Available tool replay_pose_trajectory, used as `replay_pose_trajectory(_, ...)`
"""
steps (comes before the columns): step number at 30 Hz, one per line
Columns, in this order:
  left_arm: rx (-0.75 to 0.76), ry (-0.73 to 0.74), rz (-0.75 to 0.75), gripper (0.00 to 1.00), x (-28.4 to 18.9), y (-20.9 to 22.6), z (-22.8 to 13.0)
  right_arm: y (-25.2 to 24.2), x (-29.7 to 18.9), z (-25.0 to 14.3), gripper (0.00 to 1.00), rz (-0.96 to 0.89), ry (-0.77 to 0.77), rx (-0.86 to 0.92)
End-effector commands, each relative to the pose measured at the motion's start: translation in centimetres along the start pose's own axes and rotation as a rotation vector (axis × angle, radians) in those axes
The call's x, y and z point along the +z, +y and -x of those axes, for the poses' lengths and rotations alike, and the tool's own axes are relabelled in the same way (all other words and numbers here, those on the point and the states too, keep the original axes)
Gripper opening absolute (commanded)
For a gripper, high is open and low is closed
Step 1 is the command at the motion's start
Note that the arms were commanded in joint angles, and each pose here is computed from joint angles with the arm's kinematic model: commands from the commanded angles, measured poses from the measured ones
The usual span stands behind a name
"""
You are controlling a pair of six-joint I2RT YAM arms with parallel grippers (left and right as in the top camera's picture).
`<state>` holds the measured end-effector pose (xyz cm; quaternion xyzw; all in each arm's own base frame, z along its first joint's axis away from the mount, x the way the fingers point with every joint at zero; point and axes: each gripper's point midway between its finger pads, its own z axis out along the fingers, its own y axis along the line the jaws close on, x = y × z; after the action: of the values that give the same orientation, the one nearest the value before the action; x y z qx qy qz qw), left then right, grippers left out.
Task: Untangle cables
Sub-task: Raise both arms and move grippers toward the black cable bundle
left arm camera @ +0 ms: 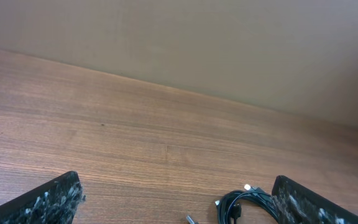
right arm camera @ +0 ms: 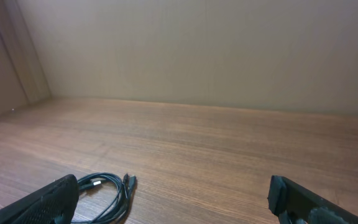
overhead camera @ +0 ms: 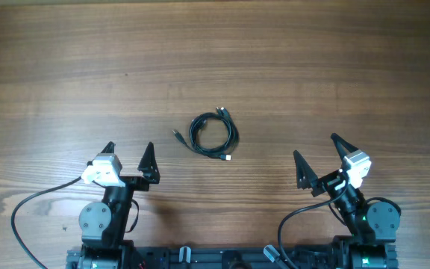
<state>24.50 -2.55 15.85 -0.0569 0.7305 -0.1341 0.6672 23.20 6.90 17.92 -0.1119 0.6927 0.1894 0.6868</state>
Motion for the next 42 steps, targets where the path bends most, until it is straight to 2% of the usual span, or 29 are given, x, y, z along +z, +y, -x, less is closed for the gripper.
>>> replay_pose_trajectory(1, -0.007, -0.001, 0.019, 1.0, 0.0, 0.4, -0.1, 0.0, 0.0, 0.2, 1.0, -0.005, -0.011, 0.011)
replay_pose_trajectory(39, -0.007, -0.001, 0.019, 1.0, 0.0, 0.4, -0.1, 0.0, 0.0, 0.2, 1.0, -0.005, -0.011, 0.012)
replay_pose_trajectory(42, -0.006, -0.003, 0.024, 1.0, 0.0, 0.5, -0.1, -1.7, -0.1, 0.4, 1.0, -0.102, -0.023, 0.012)
